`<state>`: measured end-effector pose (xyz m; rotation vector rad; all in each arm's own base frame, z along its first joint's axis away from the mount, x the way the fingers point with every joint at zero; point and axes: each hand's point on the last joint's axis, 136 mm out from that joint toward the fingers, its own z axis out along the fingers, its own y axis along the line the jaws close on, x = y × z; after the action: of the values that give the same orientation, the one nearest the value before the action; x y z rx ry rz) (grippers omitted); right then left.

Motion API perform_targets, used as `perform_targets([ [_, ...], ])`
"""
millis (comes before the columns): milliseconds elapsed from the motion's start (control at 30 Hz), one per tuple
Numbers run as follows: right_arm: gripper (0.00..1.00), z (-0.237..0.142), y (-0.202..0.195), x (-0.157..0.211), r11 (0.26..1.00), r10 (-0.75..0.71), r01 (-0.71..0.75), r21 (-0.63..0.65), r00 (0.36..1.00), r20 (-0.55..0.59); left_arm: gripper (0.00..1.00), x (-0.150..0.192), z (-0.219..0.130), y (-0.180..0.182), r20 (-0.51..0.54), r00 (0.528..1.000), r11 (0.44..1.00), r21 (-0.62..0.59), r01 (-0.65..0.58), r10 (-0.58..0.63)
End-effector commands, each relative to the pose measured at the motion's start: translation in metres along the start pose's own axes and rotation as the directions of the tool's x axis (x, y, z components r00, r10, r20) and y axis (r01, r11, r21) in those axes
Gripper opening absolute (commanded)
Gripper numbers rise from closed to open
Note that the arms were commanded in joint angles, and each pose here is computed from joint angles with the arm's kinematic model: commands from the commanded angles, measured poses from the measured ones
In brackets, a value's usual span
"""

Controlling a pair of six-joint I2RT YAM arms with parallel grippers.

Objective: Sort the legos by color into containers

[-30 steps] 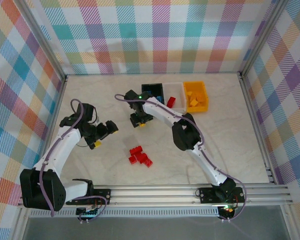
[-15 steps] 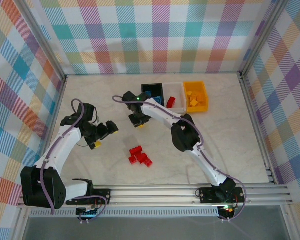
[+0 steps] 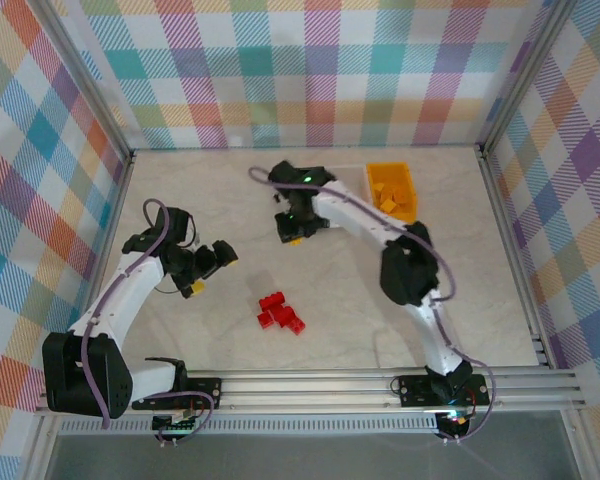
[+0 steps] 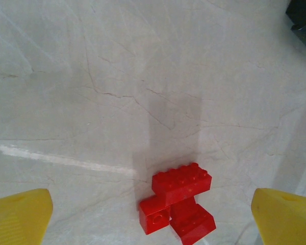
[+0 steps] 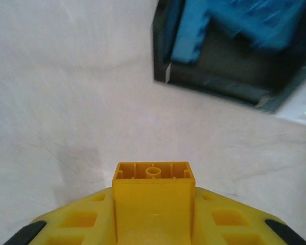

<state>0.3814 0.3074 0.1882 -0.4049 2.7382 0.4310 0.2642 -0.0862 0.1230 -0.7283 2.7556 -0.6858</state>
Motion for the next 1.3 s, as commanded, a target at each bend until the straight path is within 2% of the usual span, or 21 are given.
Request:
perform_targets([
  [0, 0.33, -0.024, -0.040, -0.018, 0.986, 0.167, -0.165, -0.038, 0.984, 0.061, 1.00, -0.005, -0.002, -0.018, 0.006, 1.000, 0.998, 0.058, -0.024, 0.023],
  [167, 0.33, -0.032, -0.124, -0.041, 0.939, 0.339, -0.345, 0.017, 0.930, 0.138, 1.00, 0.000, 0.005, -0.041, -0.030, 0.995, 0.994, 0.059, -0.095, 0.096],
  [300, 0.33, -0.022, -0.184, -0.057, 0.890, 0.437, -0.451, 0.064, 0.884, 0.166, 1.00, 0.014, 0.011, -0.054, -0.073, 0.980, 0.983, 0.028, -0.183, 0.185],
  [433, 0.32, -0.007, -0.226, -0.066, 0.856, 0.487, -0.507, 0.101, 0.857, 0.171, 1.00, 0.029, 0.011, -0.057, -0.109, 0.959, 0.965, -0.012, -0.264, 0.261],
  [567, 0.33, 0.004, -0.254, -0.071, 0.835, 0.512, -0.535, 0.128, 0.841, 0.174, 1.00, 0.037, 0.008, -0.050, -0.124, 0.954, 0.959, -0.034, -0.281, 0.274],
  [733, 0.33, 0.022, -0.275, -0.070, 0.821, 0.532, -0.552, 0.147, 0.832, 0.153, 1.00, 0.040, 0.005, -0.045, -0.123, 0.955, 0.959, -0.051, -0.278, 0.270],
  [933, 0.36, 0.038, -0.281, -0.074, 0.826, 0.528, -0.545, 0.144, 0.838, 0.138, 1.00, 0.040, 0.002, -0.043, -0.126, 0.958, 0.961, -0.065, -0.267, 0.258],
  [1100, 0.43, 0.044, -0.283, -0.081, 0.829, 0.528, -0.544, 0.131, 0.838, 0.135, 1.00, 0.040, 0.001, -0.042, -0.118, 0.961, 0.963, -0.070, -0.261, 0.252],
  [1267, 0.57, 0.036, -0.279, -0.090, 0.838, 0.517, -0.534, 0.118, 0.843, 0.147, 1.00, 0.041, 0.006, -0.038, -0.115, 0.964, 0.966, -0.070, -0.249, 0.240],
])
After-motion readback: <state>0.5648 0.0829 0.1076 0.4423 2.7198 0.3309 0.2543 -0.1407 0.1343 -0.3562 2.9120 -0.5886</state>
